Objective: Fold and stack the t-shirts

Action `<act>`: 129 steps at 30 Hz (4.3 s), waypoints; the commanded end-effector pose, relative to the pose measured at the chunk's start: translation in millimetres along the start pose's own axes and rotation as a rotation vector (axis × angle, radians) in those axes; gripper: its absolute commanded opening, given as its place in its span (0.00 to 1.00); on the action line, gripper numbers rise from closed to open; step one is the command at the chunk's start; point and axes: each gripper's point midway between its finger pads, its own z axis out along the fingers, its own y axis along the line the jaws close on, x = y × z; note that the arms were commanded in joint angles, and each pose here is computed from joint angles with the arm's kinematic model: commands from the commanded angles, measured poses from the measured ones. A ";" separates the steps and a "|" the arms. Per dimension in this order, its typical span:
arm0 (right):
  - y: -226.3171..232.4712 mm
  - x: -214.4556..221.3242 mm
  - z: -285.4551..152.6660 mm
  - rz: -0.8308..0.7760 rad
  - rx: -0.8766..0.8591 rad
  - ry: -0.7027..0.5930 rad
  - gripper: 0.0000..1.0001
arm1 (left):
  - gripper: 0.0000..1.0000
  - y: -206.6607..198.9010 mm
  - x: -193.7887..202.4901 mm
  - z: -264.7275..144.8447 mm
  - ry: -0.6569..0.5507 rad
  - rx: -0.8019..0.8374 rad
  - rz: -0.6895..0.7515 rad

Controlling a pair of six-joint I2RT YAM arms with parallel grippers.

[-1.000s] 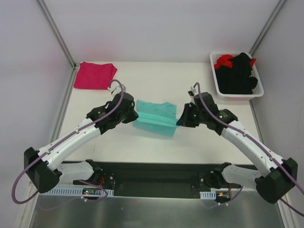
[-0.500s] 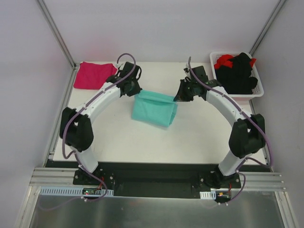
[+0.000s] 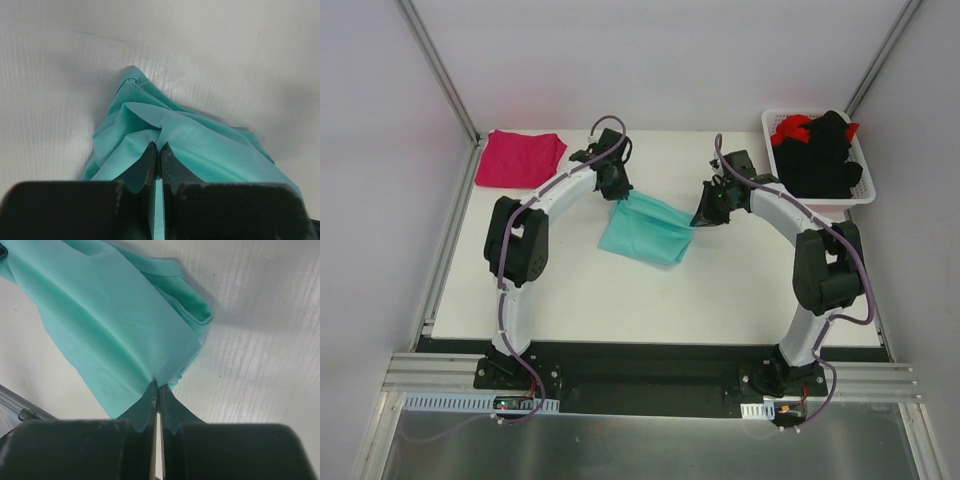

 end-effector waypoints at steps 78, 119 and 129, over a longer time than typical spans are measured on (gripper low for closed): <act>1.2 149.4 -124.2 -0.214 0.437 -0.142 0.01 | 0.00 67.2 124.3 -171.1 -0.012 -0.026 0.019; -1.5 40.6 -50.7 -0.215 0.399 -0.027 0.01 | 0.00 53.6 40.8 -90.0 0.010 -0.124 0.005; -1.9 1.9 -11.0 -0.195 0.351 -0.006 0.01 | 0.00 56.5 10.6 -54.1 0.006 -0.142 -0.034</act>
